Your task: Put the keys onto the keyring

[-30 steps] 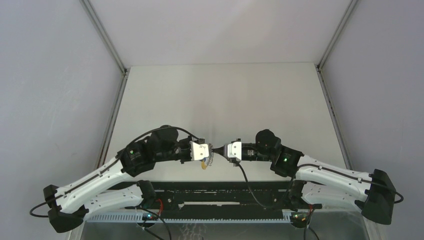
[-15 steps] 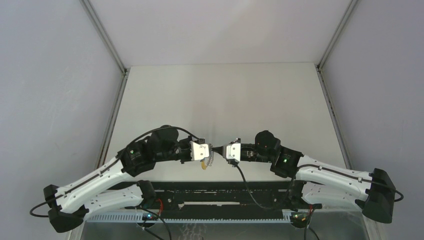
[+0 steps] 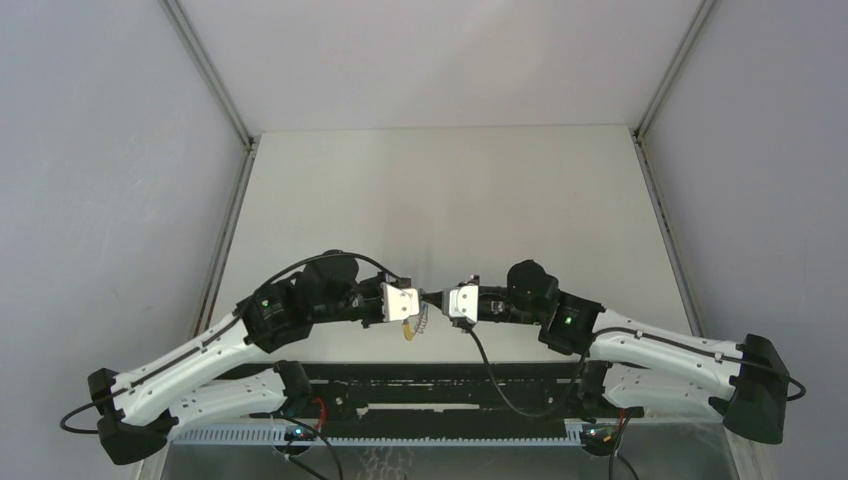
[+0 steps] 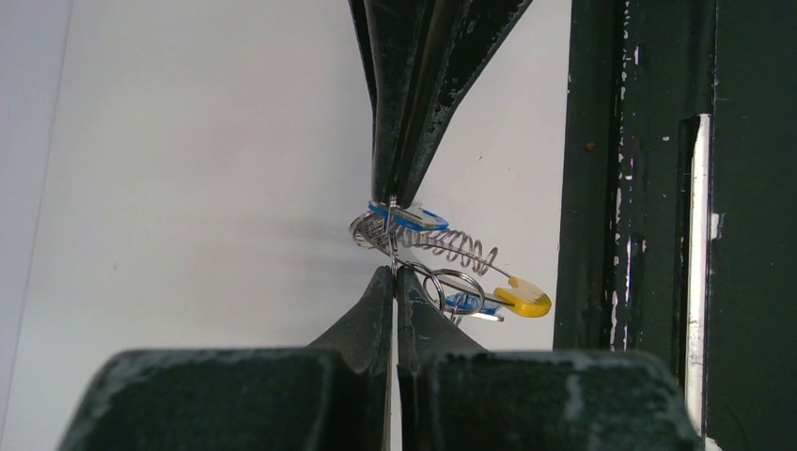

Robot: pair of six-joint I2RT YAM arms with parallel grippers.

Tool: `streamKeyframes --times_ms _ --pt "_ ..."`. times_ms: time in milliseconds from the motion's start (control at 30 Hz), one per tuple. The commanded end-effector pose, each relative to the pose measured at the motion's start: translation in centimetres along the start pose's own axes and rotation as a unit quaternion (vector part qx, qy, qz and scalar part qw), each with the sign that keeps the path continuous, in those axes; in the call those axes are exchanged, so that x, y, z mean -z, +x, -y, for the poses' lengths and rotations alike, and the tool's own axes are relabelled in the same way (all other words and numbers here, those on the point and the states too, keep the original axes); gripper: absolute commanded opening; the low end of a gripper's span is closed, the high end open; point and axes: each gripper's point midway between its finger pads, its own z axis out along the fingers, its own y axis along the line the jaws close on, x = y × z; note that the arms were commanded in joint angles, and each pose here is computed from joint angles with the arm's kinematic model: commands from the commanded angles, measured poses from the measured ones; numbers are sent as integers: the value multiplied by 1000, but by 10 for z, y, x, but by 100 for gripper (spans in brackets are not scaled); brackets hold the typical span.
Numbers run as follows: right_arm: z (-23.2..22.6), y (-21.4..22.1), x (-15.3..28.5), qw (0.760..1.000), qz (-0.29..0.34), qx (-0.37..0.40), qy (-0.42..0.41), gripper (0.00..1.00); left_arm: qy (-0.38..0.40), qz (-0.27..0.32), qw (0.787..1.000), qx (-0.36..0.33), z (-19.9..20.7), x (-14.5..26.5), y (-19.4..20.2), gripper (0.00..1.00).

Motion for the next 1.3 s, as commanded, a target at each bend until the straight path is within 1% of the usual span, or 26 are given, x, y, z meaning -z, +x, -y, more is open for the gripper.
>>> streamKeyframes --times_ms 0,267,567,1267 --pt "13 -27 -2 999 29 17 10 0 1 19 1000 -10 1 -3 -5 0" --pt "9 -26 -3 1000 22 15 -2 0 -1 17 1000 -10 0 -3 -4 0" --pt "12 -27 5 1000 17 16 9 0 -6 12 1000 -9 -2 -3 -2 0" --pt "13 -30 0 1000 21 10 8 0 3 15 1000 -9 1 -4 -4 0"
